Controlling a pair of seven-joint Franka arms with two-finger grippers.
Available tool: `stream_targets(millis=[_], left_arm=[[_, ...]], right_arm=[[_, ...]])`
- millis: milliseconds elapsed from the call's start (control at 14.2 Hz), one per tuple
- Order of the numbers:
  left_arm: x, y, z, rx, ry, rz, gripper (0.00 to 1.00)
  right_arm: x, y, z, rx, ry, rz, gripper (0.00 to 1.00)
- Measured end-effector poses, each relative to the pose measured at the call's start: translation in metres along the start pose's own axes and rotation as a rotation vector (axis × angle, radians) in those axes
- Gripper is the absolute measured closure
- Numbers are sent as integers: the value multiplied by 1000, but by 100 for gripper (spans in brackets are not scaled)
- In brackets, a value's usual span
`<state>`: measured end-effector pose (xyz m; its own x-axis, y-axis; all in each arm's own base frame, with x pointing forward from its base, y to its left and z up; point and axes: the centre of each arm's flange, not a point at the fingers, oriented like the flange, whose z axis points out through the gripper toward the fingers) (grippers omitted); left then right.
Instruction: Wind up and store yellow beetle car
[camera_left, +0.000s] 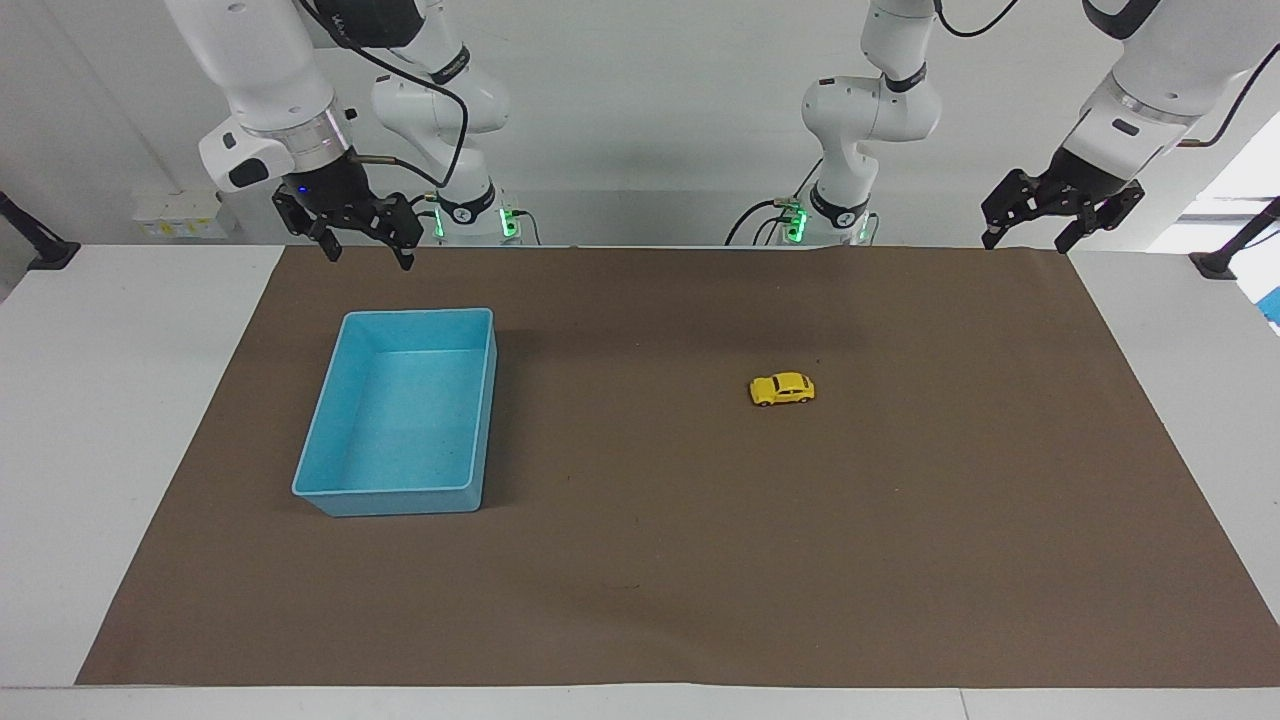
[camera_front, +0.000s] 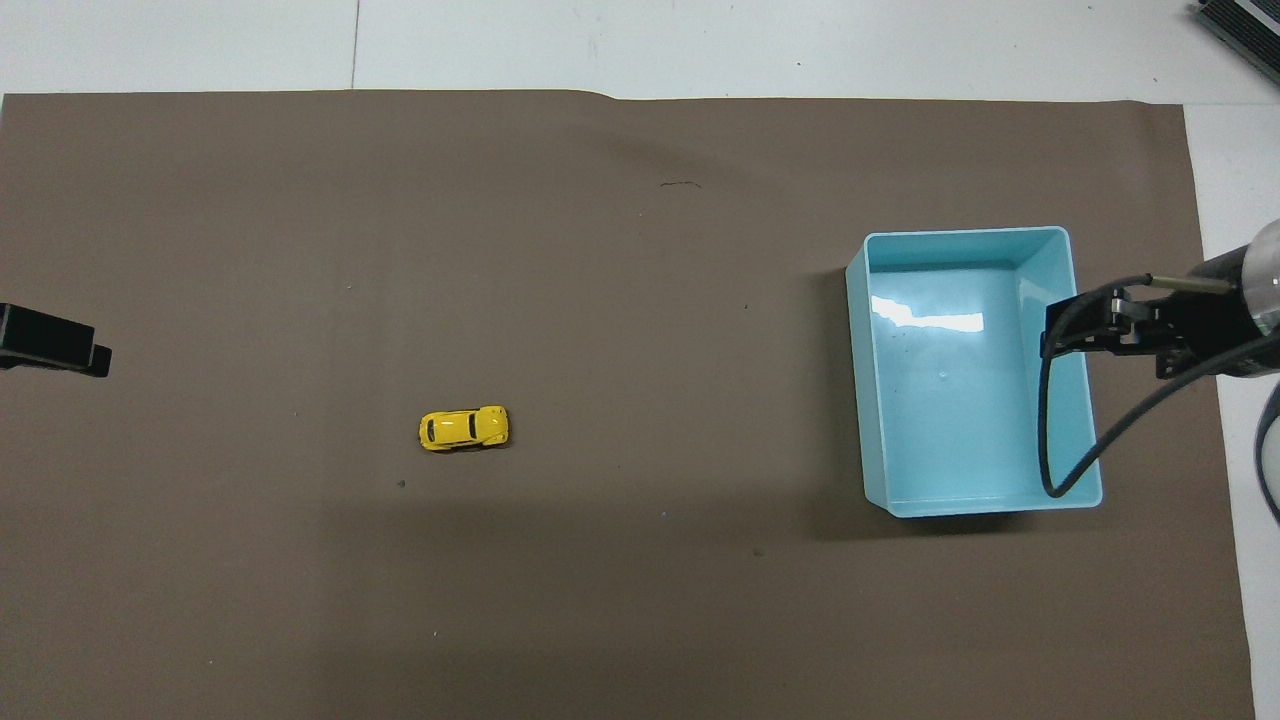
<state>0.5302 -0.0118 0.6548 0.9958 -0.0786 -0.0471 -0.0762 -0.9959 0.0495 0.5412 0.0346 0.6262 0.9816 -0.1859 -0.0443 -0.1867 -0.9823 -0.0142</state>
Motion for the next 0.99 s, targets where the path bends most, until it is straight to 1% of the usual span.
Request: stream_targets(millis=[704, 845, 986], left_arm=[[0, 2, -4, 8, 11, 60, 0], [0, 3, -4, 8, 11, 110, 0], [0, 4, -4, 9, 10, 209, 0]], right_arm=[[0, 0, 0, 0, 0, 0, 0], [0, 0, 0, 0, 0, 0, 0], [0, 0, 0, 0, 0, 0, 0]])
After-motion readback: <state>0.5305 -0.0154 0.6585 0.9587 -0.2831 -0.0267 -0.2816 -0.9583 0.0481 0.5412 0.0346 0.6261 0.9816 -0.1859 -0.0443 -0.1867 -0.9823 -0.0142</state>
